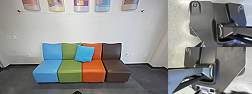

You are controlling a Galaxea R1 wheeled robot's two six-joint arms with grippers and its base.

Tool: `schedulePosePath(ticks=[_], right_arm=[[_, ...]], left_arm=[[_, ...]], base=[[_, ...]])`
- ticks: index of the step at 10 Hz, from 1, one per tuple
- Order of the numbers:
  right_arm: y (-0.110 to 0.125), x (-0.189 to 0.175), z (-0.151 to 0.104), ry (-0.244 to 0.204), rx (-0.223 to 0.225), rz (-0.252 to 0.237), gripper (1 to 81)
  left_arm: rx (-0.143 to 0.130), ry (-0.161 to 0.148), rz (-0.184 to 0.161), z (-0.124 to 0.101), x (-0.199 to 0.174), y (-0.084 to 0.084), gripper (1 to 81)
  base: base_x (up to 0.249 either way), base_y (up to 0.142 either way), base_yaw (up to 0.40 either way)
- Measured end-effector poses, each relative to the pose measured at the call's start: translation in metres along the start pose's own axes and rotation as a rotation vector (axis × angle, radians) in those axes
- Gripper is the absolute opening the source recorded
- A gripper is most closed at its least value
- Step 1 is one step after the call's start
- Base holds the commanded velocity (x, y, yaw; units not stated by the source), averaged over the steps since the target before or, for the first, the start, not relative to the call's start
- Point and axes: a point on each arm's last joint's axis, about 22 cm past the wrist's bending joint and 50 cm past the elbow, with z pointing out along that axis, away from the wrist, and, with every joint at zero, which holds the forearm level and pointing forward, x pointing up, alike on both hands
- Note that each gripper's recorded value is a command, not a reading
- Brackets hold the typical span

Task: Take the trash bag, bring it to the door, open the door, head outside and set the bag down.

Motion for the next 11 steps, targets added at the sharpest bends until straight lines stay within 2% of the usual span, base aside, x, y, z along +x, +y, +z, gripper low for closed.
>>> schedulePosePath(ticks=[2, 5, 7, 11], right_arm=[[-0.001, 0.000, 0.000, 0.000, 0.001, 0.000, 81.1], [0.000, 0.002, 0.000, 0.004, 0.000, -0.001, 81.1], [0.001, -0.008, 0.000, -0.009, -0.001, 0.002, 81.1], [-0.001, -0.003, 0.001, -0.002, 0.001, 0.000, 81.1]], left_arm=[[0.000, 0.000, 0.000, 0.000, 0.001, 0.000, 81.1], [-0.003, 0.005, 0.001, 0.001, 0.004, 0.002, 81.1], [-0.003, -0.010, -0.002, 0.001, -0.008, 0.002, 81.1], [-0.002, 0.001, 0.000, 0.000, -0.001, 0.002, 81.1]], base=[[0.147, -0.073, 0.000], [0.086, 0.000, 0.000], [0.107, 0.000, 0.000], [0.157, 0.000, 0.000]])
